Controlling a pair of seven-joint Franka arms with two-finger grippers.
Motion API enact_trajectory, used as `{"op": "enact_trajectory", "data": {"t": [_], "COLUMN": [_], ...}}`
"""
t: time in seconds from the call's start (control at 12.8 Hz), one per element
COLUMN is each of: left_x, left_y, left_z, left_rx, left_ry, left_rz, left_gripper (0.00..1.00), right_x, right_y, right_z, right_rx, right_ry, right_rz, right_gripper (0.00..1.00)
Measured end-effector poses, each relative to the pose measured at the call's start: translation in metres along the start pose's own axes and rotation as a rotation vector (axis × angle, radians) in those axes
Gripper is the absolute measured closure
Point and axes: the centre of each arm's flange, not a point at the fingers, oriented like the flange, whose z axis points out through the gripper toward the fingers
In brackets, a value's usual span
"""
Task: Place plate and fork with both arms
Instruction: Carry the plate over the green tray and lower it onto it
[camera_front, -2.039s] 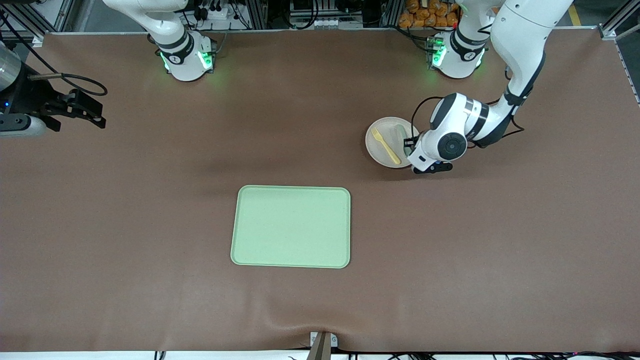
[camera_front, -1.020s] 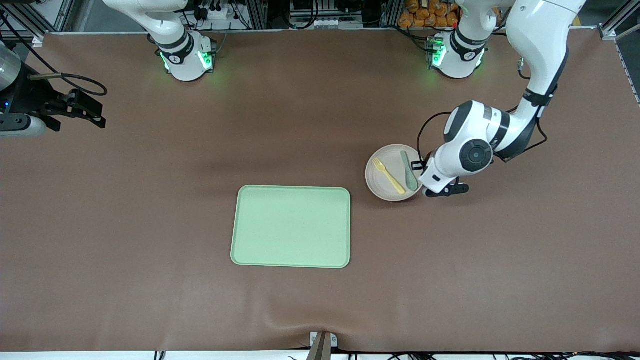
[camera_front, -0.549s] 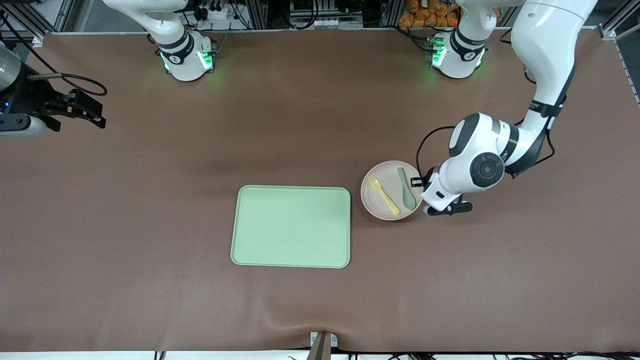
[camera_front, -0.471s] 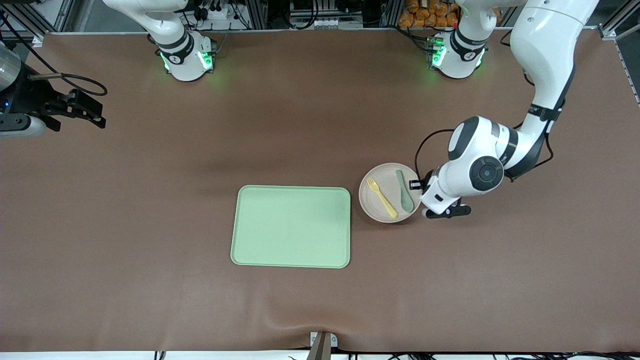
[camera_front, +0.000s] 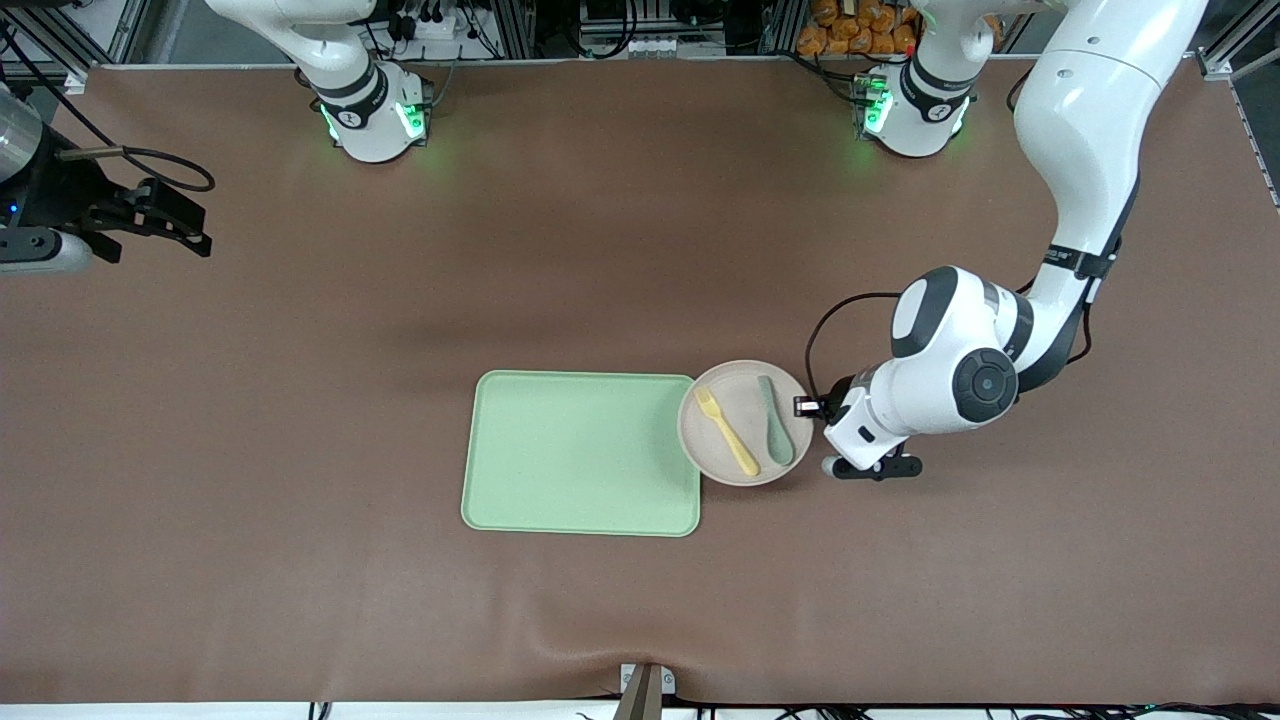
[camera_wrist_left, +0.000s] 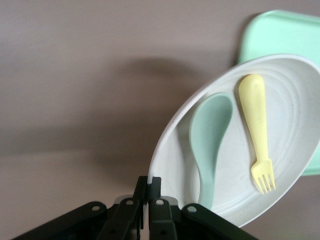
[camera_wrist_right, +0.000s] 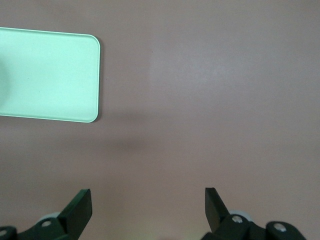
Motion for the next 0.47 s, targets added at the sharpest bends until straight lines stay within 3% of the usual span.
{"op": "enact_trajectory", "data": {"t": [0.24,0.47], "left_x": [-0.001,-0.008], "left_y": [0.057,0.093], "left_z": [-0.004,0.029], "left_rx": [-0.058,-0.075], "left_ry": [0.015,0.010], "left_rz": [0.074,0.142], "left_gripper": [0.95,0.95], "right_x": [0.000,0.000], "right_y": [0.001,0.002], "right_z": [0.000,0.000], "right_rx": [0.000,0.000], "right_ry": [0.000,0.000], "right_rz": [0.002,0.004], "right_gripper": [0.00,0.00]}}
